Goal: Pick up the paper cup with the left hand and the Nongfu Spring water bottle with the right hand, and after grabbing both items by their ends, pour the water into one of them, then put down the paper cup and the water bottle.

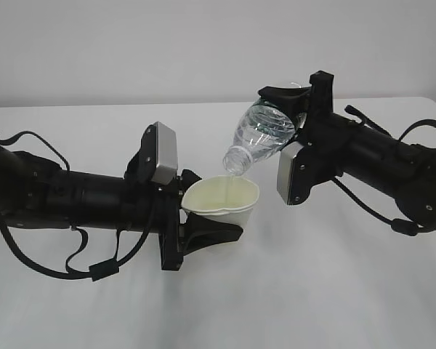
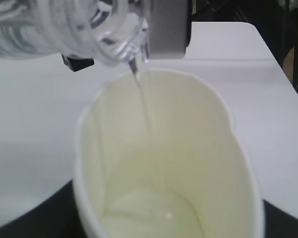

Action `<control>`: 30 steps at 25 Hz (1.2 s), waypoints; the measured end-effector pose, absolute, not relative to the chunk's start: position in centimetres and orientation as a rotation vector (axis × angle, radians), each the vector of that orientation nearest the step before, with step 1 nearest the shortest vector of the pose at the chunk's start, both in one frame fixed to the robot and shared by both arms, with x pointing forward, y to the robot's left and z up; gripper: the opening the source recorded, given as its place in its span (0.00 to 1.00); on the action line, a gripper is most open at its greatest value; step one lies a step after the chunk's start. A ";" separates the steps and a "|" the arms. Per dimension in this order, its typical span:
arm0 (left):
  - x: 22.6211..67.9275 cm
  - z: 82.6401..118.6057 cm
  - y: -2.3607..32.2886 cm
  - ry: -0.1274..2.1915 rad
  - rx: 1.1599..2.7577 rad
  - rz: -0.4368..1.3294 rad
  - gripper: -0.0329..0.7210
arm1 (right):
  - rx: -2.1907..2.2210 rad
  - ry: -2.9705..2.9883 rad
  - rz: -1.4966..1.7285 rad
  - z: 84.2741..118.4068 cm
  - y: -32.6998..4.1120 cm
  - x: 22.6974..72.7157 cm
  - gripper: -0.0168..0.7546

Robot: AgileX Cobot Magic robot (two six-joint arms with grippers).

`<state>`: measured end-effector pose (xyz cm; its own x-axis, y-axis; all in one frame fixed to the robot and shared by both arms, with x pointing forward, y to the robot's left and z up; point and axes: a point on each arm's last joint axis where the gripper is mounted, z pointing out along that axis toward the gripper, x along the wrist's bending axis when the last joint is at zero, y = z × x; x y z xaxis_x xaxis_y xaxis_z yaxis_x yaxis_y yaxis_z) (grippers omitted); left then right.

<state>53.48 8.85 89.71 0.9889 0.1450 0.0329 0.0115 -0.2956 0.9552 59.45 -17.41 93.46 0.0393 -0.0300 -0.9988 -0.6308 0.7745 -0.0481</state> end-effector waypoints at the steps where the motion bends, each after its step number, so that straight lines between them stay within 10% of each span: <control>1: 53.5 89.7 8.8 0.113 1.868 0.131 0.59 | -0.566 1.476 0.500 93.5 -17.4 59.5 0.55; 30: 53.5 89.7 8.8 0.112 1.870 0.131 0.59 | -0.568 1.475 0.498 93.5 -17.4 59.5 0.55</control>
